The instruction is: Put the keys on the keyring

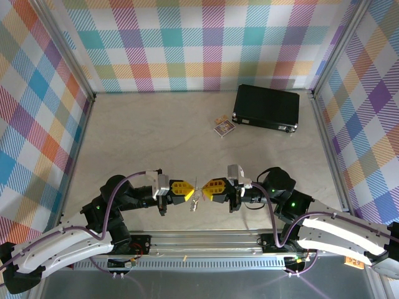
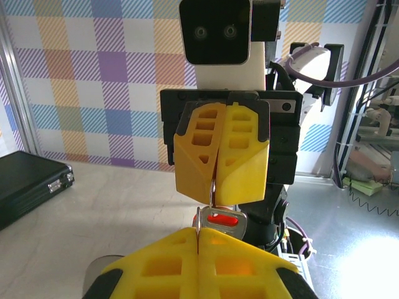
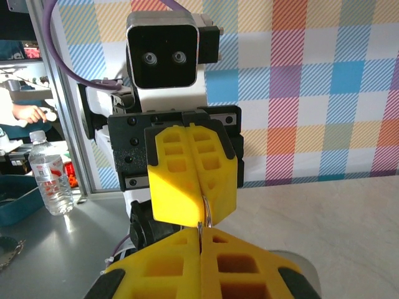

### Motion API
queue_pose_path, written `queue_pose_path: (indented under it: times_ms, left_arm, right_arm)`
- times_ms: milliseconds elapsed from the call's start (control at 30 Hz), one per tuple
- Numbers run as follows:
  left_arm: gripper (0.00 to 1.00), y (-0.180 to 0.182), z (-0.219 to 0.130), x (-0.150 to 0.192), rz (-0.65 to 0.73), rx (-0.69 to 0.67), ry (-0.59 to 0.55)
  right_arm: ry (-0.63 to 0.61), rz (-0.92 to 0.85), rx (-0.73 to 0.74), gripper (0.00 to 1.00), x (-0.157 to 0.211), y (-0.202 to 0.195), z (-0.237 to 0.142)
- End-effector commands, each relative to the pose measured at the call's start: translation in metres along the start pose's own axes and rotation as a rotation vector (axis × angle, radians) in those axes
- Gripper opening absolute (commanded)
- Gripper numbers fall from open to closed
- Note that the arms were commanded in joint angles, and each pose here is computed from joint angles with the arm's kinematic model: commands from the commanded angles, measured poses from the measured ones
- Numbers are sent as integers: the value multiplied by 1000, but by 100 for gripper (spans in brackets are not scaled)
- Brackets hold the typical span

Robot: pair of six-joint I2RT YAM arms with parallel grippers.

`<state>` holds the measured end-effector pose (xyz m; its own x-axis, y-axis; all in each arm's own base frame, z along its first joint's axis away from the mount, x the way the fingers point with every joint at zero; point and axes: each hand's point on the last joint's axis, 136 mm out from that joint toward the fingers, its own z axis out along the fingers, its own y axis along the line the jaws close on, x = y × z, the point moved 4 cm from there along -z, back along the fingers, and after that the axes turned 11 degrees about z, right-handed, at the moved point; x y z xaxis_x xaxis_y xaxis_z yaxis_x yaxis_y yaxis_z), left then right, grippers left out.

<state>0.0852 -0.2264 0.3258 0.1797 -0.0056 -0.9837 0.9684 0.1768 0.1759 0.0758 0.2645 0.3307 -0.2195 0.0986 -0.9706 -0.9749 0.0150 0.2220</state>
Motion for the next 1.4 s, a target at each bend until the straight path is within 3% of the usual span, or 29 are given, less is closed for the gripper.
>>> queue_pose_path:
  times_ms: [0, 333, 1367]
  left_arm:
    - [0, 5, -1, -12, 10, -27, -60]
    - [0, 6, -1, -13, -7, -35, -76]
    - [0, 6, -3, -12, -16, -43, -90]
  right_arm:
    - [-49, -9, -10, 0, -7, 3, 0]
    - [-65, -50, 47, 0, -3, -2, -2]
    - [-134, -88, 35, 0, -5, -1, 0]
